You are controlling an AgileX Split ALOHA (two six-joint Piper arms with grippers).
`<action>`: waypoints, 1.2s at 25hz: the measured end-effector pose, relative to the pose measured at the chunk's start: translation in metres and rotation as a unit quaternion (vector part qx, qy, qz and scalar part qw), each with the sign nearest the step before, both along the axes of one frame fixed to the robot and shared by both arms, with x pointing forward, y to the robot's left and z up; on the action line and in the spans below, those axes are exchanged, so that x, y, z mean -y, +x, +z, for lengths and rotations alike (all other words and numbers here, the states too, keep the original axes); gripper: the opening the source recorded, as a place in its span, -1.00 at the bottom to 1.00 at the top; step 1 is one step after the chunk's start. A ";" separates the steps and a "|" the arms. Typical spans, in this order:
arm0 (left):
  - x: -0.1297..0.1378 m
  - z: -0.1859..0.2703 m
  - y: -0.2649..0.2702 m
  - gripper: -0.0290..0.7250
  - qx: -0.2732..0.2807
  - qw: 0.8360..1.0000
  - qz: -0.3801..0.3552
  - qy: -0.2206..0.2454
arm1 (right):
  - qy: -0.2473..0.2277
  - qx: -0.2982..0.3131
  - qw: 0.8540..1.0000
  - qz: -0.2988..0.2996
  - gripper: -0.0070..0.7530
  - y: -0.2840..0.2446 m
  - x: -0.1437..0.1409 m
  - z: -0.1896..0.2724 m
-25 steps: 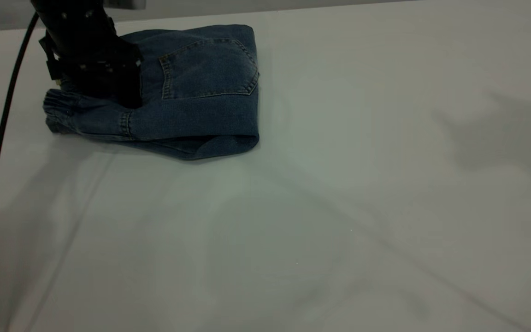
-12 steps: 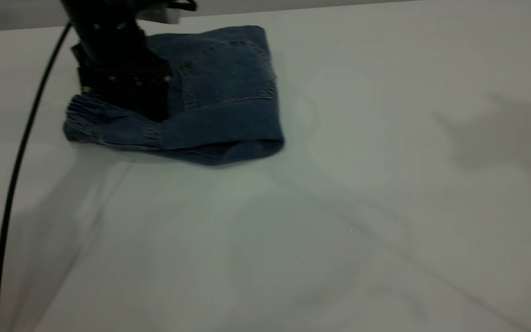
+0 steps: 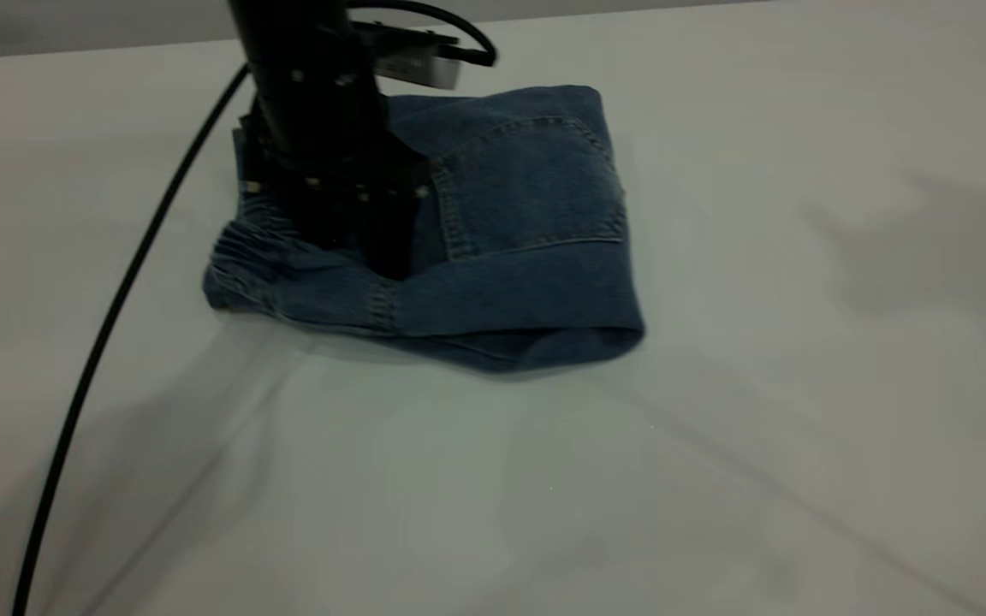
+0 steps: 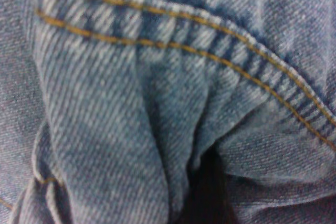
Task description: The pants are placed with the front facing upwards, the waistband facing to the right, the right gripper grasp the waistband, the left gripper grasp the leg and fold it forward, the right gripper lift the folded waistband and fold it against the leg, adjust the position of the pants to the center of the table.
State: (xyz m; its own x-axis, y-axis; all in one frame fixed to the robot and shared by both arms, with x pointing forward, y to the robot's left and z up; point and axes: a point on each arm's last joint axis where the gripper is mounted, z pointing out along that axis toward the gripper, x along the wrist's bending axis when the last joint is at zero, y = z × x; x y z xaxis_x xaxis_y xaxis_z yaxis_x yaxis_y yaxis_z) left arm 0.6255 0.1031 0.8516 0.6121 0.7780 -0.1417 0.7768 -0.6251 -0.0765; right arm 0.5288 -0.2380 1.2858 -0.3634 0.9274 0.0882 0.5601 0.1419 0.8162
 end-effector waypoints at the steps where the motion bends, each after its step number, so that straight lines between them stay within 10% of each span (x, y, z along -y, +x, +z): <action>1: 0.003 0.000 -0.002 0.45 -0.002 1.000 0.008 0.002 | 0.000 0.000 1.000 0.000 0.56 0.000 0.000 0.000; 12: 0.012 0.000 -0.007 0.45 -0.010 0.990 0.135 0.024 | 0.000 0.000 1.000 0.001 0.56 0.000 0.000 0.000; 22: 0.015 0.025 0.001 0.45 -0.020 0.996 0.086 0.034 | -0.001 0.006 1.000 0.001 0.56 -0.004 0.001 0.003; 30: 0.025 0.116 0.027 0.45 0.106 0.991 0.077 -0.026 | 0.006 0.057 0.998 0.001 0.56 -0.045 0.006 0.031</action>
